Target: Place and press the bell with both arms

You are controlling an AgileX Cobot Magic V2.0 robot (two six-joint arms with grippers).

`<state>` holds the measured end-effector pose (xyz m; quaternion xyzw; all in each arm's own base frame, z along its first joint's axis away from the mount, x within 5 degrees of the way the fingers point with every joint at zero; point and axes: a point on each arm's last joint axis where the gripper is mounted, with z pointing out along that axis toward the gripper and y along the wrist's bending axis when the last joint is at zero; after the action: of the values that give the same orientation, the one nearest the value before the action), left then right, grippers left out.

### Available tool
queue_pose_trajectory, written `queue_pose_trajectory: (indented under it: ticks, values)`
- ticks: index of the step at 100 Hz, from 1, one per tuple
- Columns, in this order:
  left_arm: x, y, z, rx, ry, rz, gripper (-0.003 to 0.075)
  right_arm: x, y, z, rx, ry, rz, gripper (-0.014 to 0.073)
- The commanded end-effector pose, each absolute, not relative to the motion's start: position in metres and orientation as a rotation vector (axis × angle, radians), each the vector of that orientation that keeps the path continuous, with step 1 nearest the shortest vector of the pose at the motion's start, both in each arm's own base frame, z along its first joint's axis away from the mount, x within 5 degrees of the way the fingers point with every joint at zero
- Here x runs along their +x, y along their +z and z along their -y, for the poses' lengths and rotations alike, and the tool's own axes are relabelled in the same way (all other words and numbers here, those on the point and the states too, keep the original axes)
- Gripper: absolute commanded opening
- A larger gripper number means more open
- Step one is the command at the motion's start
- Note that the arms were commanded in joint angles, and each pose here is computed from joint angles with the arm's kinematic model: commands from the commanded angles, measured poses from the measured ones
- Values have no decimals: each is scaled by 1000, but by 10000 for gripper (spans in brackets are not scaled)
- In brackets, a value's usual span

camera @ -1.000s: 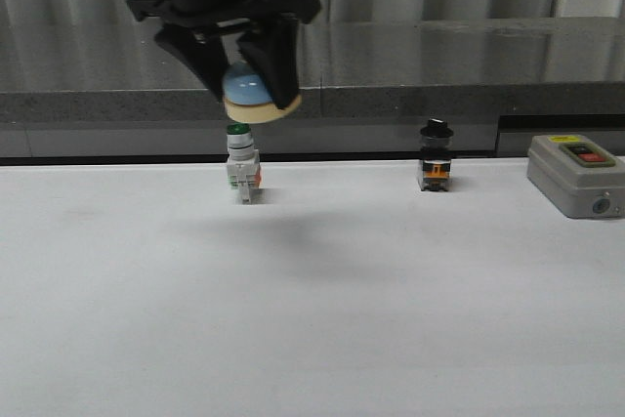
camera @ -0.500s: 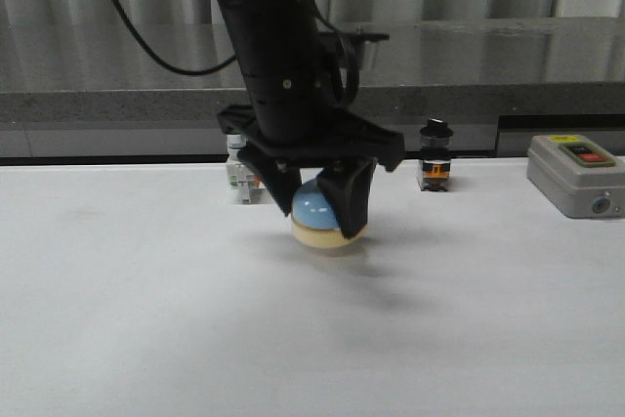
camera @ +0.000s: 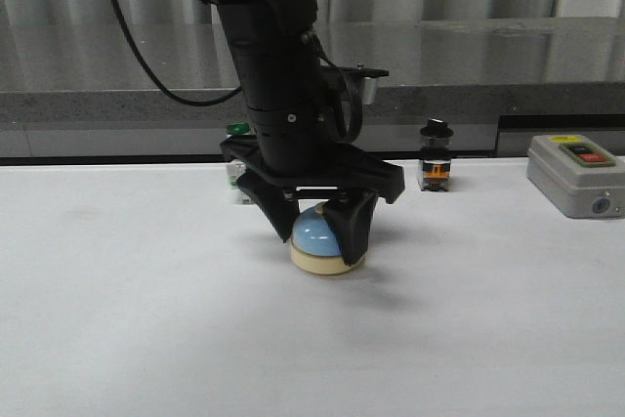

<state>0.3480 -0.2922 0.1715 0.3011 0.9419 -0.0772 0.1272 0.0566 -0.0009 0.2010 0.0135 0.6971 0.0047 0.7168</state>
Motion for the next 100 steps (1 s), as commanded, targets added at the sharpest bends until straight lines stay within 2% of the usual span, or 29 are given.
queue_pose_trajectory:
  ticks: [1, 27, 43, 57, 73, 85, 100]
  values:
    - [345, 208, 296, 852, -286, -2655, 508, 54, 213, 0, 19, 5, -1440, -60]
    - [346, 220, 296, 861, -283, -2666, 505, 54, 213, 0, 19, 5, -1440, -60]
    - [345, 242, 295, 848, -307, -2617, 456, 54, 213, 0, 19, 5, -1440, -60]
    - [341, 265, 290, 825, -318, -2568, 342, 54, 213, 0, 19, 5, -1440, -60]
    - [339, 292, 277, 767, -318, -2518, 129, 54, 213, 0, 19, 5, -1440, -60]
    - [343, 309, 260, 676, -328, -2508, -2, 54, 213, 0, 19, 5, -1440, -60]
    - [350, 329, 228, 579, -311, -2506, -20, 54, 213, 0, 19, 5, -1440, -60]
